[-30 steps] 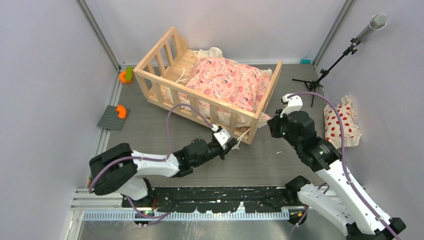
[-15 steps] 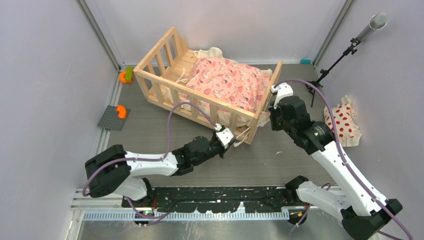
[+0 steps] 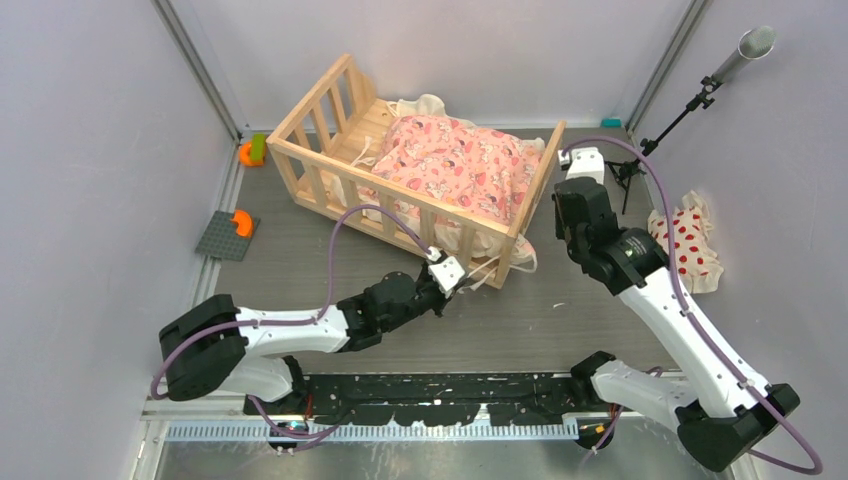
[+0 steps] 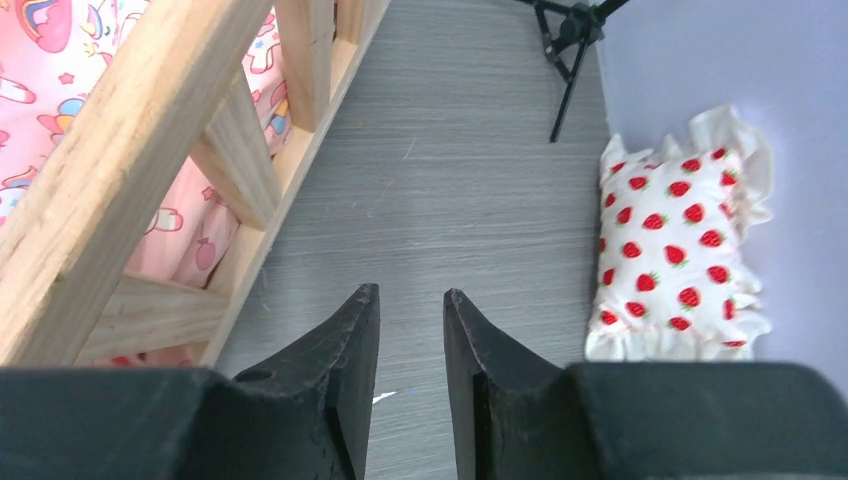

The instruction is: Set up the pet bed

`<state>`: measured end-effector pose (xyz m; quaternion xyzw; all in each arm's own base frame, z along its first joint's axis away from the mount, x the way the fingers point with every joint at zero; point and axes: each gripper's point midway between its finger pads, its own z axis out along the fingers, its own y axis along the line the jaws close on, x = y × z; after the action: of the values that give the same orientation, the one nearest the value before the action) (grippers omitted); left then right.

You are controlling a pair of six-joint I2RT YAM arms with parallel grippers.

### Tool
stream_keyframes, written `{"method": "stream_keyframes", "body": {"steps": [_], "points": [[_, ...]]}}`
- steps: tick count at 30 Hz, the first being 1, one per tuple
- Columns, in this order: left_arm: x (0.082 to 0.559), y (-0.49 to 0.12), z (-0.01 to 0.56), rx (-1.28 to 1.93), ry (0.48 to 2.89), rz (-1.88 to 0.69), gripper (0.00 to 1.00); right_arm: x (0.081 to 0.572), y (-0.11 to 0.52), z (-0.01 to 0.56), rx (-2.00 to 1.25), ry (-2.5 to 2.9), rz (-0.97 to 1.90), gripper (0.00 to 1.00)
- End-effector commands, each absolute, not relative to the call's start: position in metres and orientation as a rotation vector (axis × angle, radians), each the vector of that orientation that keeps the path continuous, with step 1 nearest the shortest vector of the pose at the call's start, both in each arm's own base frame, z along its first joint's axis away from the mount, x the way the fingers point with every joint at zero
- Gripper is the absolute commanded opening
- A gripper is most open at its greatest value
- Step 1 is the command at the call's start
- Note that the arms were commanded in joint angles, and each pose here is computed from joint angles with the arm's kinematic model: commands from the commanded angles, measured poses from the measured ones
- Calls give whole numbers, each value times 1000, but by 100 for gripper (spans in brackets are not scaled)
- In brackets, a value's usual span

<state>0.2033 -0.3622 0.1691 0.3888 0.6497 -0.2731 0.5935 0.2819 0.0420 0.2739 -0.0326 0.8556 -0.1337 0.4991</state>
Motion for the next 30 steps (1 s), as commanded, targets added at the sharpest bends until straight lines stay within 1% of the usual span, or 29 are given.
{"method": "stream_keyframes", "body": {"steps": [1, 5, 9, 10, 12, 14, 15, 16, 18, 21, 25, 30], "points": [[204, -362, 180, 904, 1482, -642, 0, 263, 51, 270, 130, 2081, -115, 36], [203, -365, 179, 908, 1483, -653, 0, 228, 67, 264, 195, 2149, 116, 40], [204, -366, 179, 908, 1480, -653, 0, 193, 71, 275, 224, 2138, 291, 50], [204, -366, 180, 906, 1479, -653, 0, 186, 74, 277, 220, 2126, 347, 53], [204, -367, 180, 905, 1477, -653, 0, 175, 93, 278, 171, 2110, 502, 56], [204, -367, 181, 903, 1475, -654, 0, 170, 116, 269, 109, 2107, 651, 59], [205, -367, 182, 900, 1474, -654, 0, 169, 127, 254, 72, 2139, 698, 63], [205, -368, 182, 900, 1473, -655, 0, 170, 133, 245, 51, 2153, 723, 64], [204, -369, 183, 901, 1473, -660, 0, 176, 140, 230, 29, 2161, 734, 64], [204, -369, 184, 904, 1470, -666, 0, 190, 133, 219, 34, 2118, 664, 65], [203, -369, 184, 908, 1470, -670, 0, 206, 121, 216, 37, 2052, 553, 65], [203, -368, 182, 908, 1473, -663, 0, 225, 123, 213, 31, 1964, 534, 66]]}}
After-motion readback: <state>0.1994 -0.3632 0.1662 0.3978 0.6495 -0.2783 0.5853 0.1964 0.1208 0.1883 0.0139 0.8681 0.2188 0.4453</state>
